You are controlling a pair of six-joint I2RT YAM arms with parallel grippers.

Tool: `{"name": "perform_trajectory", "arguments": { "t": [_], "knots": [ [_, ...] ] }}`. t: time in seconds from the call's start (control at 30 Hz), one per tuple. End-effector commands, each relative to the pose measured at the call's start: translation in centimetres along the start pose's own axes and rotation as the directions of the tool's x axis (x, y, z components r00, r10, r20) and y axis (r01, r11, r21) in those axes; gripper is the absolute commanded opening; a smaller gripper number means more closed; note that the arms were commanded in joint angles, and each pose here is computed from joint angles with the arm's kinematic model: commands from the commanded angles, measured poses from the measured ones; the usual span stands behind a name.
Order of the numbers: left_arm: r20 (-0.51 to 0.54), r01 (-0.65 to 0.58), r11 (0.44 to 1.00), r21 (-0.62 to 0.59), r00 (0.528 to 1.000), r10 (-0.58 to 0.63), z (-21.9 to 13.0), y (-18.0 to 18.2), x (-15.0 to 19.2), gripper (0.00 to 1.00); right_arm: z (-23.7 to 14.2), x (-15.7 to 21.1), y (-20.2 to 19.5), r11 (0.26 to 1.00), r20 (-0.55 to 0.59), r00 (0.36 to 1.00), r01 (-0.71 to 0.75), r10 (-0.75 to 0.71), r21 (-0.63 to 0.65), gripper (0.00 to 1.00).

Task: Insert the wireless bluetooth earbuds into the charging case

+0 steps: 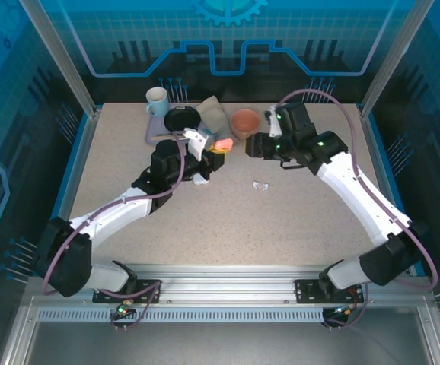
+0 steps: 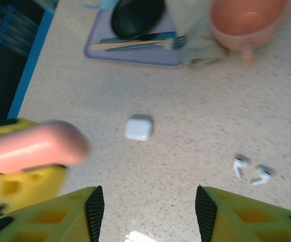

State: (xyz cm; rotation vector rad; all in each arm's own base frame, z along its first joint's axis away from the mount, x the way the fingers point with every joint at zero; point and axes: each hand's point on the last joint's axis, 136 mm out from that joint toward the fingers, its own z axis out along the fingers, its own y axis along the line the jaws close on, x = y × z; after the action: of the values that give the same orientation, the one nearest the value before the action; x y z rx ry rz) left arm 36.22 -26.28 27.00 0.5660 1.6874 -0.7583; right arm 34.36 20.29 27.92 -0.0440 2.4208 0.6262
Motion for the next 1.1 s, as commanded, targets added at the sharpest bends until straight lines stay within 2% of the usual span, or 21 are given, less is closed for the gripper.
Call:
{"name": "perform_trajectory", "arguments": {
  "t": [0.0,0.07,0.17,0.23,0.37,0.47,0.57,0.87,0.93,1.07],
  "knots": [
    [-0.049,0.145,0.988,-0.050,0.988,-0.148,0.5,1.0,1.2,0.00,0.4,0.9,-4.3,0.983,0.031,0.987,-0.160,0.158,0.094,0.54],
    [-0.097,0.224,0.973,-0.057,0.969,-0.229,1.1,1.1,2.8,0.00,0.6,1.7,-6.1,0.970,0.045,0.977,-0.213,0.209,0.117,0.54],
    [-0.185,0.353,0.930,-0.101,0.912,-0.366,2.5,1.4,5.2,0.00,0.7,2.9,-8.1,0.952,0.060,0.965,-0.263,0.257,0.153,0.55],
    [-0.255,0.428,0.892,-0.146,0.855,-0.452,3.8,1.7,6.7,0.00,0.9,3.7,-9.2,0.942,0.060,0.958,-0.286,0.280,0.175,0.54],
    [-0.389,0.542,0.800,-0.257,0.699,-0.599,6.9,2.3,9.8,0.00,1.0,4.8,-10.8,0.927,0.061,0.952,-0.306,0.299,0.217,0.55],
    [-0.419,0.591,0.746,-0.306,0.621,-0.663,9.0,2.8,11.7,0.00,1.0,5.2,-11.2,0.922,0.062,0.949,-0.315,0.309,0.224,0.55],
    [-0.427,0.614,0.702,-0.362,0.560,-0.710,10.3,3.6,13.3,0.00,1.1,5.6,-11.4,0.920,0.060,0.947,-0.320,0.315,0.226,0.55],
    [-0.505,0.620,0.624,-0.475,0.388,-0.771,12.2,4.1,18.5,0.00,1.8,6.5,-11.6,0.917,0.047,0.941,-0.336,0.334,0.217,0.55],
    [-0.519,0.608,0.621,-0.495,0.366,-0.772,12.2,4.2,19.5,0.02,1.9,6.6,-11.5,0.918,0.044,0.942,-0.334,0.333,0.214,0.55],
    [-0.534,0.565,0.630,-0.533,0.353,-0.768,12.1,4.9,20.6,0.07,1.8,6.8,-11.3,0.920,0.042,0.943,-0.331,0.329,0.212,0.55]
  ]
}}
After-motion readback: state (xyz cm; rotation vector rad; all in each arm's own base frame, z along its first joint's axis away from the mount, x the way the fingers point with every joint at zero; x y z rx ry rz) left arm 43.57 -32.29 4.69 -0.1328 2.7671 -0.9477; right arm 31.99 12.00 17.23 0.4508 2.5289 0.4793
